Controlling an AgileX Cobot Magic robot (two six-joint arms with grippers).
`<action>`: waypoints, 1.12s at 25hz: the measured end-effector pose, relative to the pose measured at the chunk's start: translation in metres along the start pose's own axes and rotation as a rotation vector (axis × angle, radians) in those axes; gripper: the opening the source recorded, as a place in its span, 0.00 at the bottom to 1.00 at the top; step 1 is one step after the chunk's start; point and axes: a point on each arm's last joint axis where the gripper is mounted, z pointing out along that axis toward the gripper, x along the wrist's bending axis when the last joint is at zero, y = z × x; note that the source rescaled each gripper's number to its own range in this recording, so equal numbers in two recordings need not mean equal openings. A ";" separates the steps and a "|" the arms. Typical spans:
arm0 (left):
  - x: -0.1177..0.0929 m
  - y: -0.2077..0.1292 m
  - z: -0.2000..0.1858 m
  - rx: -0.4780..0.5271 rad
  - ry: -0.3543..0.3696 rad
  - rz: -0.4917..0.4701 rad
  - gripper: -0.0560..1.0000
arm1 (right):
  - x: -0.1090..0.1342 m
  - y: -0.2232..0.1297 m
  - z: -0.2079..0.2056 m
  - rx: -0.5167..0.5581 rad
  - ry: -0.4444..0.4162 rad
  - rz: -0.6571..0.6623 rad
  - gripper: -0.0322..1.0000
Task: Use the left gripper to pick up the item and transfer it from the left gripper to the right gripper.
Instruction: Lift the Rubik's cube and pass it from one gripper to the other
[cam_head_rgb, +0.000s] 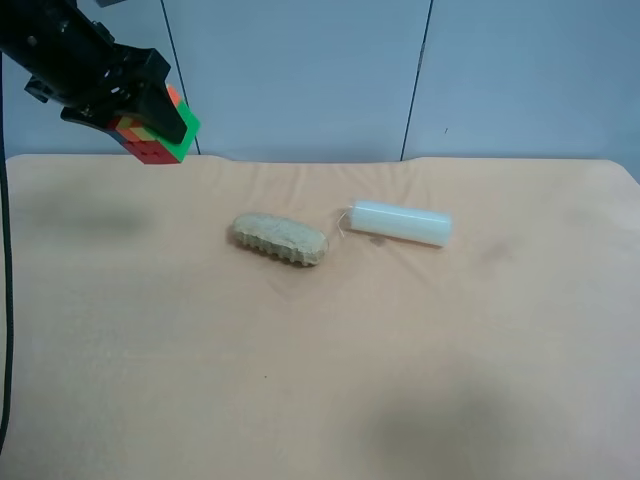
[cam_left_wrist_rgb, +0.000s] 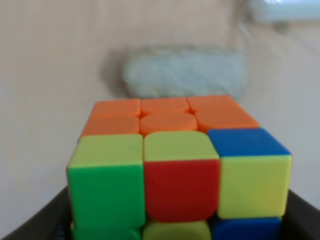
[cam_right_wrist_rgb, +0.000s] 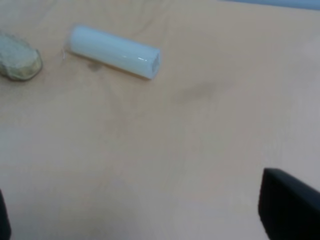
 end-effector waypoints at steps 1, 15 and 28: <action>-0.002 -0.007 0.000 0.007 -0.018 0.015 0.06 | 0.000 0.000 0.000 0.000 0.000 0.000 0.99; -0.080 -0.061 0.003 0.202 -0.235 0.476 0.06 | 0.000 0.000 0.000 0.000 0.000 0.000 0.99; -0.129 -0.068 -0.009 0.020 -0.422 0.734 0.06 | 0.000 0.000 0.000 0.000 0.000 0.000 0.99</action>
